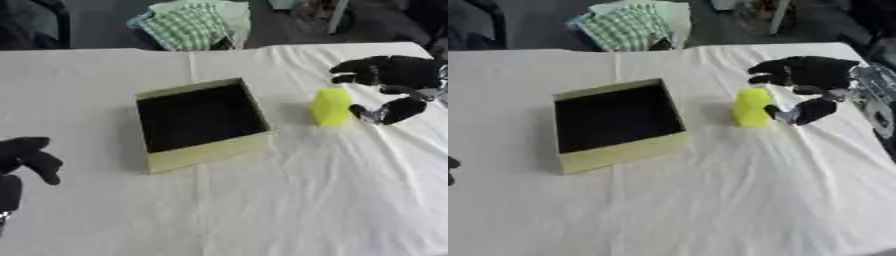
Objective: Pick up objects on the table and place them in the box.
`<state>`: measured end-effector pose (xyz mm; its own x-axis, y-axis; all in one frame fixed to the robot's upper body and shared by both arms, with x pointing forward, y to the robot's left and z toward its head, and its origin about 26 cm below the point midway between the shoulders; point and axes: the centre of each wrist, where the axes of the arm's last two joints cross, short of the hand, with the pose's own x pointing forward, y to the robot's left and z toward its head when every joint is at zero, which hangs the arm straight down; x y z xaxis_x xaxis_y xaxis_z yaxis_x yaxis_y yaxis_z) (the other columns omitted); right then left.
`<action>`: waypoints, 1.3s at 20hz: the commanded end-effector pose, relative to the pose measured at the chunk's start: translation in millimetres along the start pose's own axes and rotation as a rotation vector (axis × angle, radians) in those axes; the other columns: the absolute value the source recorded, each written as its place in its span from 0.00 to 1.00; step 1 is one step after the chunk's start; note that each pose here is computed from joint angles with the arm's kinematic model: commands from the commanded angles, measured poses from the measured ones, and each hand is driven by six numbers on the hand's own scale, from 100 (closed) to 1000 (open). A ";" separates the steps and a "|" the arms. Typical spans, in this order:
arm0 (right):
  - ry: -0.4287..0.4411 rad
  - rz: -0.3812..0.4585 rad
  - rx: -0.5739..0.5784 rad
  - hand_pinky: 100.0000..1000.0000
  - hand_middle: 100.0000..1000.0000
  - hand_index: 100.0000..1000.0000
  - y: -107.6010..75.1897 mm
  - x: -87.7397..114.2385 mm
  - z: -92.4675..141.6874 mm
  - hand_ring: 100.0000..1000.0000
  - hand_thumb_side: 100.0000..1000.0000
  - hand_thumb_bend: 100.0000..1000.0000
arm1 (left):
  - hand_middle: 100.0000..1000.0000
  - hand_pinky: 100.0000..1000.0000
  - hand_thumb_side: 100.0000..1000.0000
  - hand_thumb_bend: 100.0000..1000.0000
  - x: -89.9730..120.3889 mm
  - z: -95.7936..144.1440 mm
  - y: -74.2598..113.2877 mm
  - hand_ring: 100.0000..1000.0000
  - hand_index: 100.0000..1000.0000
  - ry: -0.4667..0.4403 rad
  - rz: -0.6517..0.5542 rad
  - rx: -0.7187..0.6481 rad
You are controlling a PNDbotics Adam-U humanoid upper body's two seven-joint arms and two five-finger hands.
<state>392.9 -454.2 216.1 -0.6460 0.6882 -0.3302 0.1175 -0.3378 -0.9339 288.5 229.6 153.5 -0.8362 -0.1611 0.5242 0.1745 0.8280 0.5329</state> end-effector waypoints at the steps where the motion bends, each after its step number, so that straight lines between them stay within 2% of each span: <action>1: 0.031 0.021 -0.011 0.87 0.99 1.00 -10.9 -9.9 7.6 0.99 0.91 0.00 | 0.43 0.55 0.78 0.00 5.2 -3.1 2.9 0.38 0.77 -0.021 -0.014 -0.011; 17: 0.044 -0.023 0.010 0.86 0.99 1.00 0.5 -10.8 4.6 0.98 0.93 0.00 | 0.44 0.55 0.79 0.00 5.1 -2.9 2.4 0.38 0.77 -0.018 -0.017 -0.019; 26: 0.075 -0.040 0.008 0.85 0.98 1.00 4.6 -14.4 5.8 0.98 0.91 0.00 | 0.44 0.55 0.79 0.00 5.1 -3.0 2.0 0.38 0.78 -0.022 -0.018 -0.021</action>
<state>400.2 -462.0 199.7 -0.6176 0.7393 -0.2684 0.0583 -0.2972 -0.9530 288.1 229.8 152.7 -0.8346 -0.1677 0.5246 0.1778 0.8194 0.5449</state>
